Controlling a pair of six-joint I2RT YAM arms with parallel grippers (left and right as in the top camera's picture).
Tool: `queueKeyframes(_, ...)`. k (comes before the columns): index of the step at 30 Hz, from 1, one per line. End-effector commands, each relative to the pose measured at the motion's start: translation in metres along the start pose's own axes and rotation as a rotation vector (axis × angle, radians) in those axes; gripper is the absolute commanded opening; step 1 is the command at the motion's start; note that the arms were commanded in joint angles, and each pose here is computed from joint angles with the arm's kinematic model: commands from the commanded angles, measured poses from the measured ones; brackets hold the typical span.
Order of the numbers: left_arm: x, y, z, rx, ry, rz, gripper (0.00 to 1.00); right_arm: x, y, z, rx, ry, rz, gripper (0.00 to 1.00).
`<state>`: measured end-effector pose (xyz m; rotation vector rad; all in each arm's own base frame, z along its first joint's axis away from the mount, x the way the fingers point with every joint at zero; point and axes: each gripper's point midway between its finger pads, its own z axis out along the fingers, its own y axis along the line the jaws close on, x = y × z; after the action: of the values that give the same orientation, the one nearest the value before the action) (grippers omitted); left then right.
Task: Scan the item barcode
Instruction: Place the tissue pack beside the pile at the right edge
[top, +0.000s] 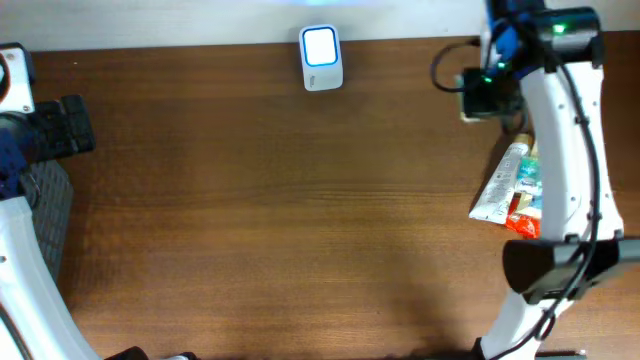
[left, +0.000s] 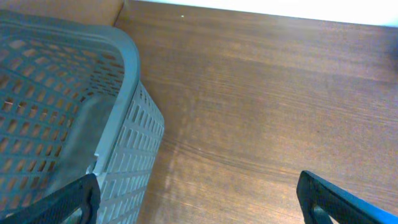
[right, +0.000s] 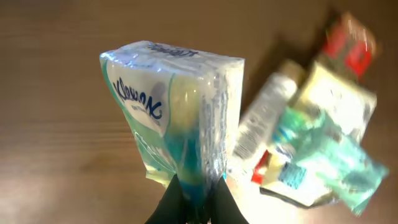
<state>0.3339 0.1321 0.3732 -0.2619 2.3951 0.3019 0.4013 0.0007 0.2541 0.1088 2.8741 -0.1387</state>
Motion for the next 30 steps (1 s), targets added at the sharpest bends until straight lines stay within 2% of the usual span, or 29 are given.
queueKeyframes(1, 0.0, 0.0, 0.0, 0.006, -0.001, 0.008, 0.99, 0.026, -0.038, 0.071, 0.055, 0.186, 0.141, 0.04)
queueKeyframes(4, 0.0, 0.0, 0.0, 0.006, -0.001, 0.008, 0.99, 0.056, -0.052, 0.135, 0.069, 0.28, 0.183, 0.04)
queueKeyframes(7, 0.0, 0.0, 0.0, 0.006, -0.001, 0.008, 0.99, 0.072, -0.059, 0.18, 0.072, 0.283, 0.211, 0.05)
queueKeyframes(9, 0.0, 0.0, 0.0, 0.006, -0.001, 0.008, 0.99, 0.075, -0.058, 0.187, 0.072, 0.282, 0.211, 0.36)
queueKeyframes(11, 0.0, 0.0, 0.0, 0.006, -0.001, 0.008, 0.99, 0.074, -0.057, 0.186, 0.069, 0.279, 0.212, 0.59)
queueKeyframes(12, 0.0, 0.0, 0.0, 0.006, -0.001, 0.008, 0.99, 0.072, -0.056, 0.184, 0.058, 0.275, 0.213, 0.68)
queueKeyframes(14, 0.0, 0.0, 0.0, 0.006, -0.001, 0.008, 0.99, 0.063, -0.048, 0.173, 0.004, 0.263, 0.222, 0.7)
queueKeyframes(17, 0.0, 0.0, 0.0, 0.006, -0.001, 0.008, 0.99, 0.034, -0.038, 0.119, -0.045, 0.192, 0.19, 0.78)
queueKeyframes(19, 0.0, 0.0, 0.0, 0.006, -0.001, 0.008, 0.99, 0.015, -0.011, 0.074, -0.2, 0.135, 0.169, 0.79)
queueKeyframes(20, 0.0, 0.0, 0.0, 0.006, -0.001, 0.008, 0.99, 0.005, 0.006, 0.046, -0.288, 0.09, 0.123, 0.93)
queueKeyframes(21, 0.0, 0.0, 0.0, 0.006, -0.001, 0.008, 0.99, 0.0, 0.013, 0.023, -0.311, 0.054, 0.106, 0.99)
queueKeyframes(25, 0.0, 0.0, 0.0, 0.006, -0.001, 0.008, 0.99, -0.007, 0.034, -0.074, -0.353, -0.15, 0.029, 0.99)
queueKeyframes(30, 0.0, 0.0, 0.0, 0.006, -0.001, 0.008, 0.99, 0.035, 0.084, -0.169, -0.467, -0.353, -0.139, 0.99)
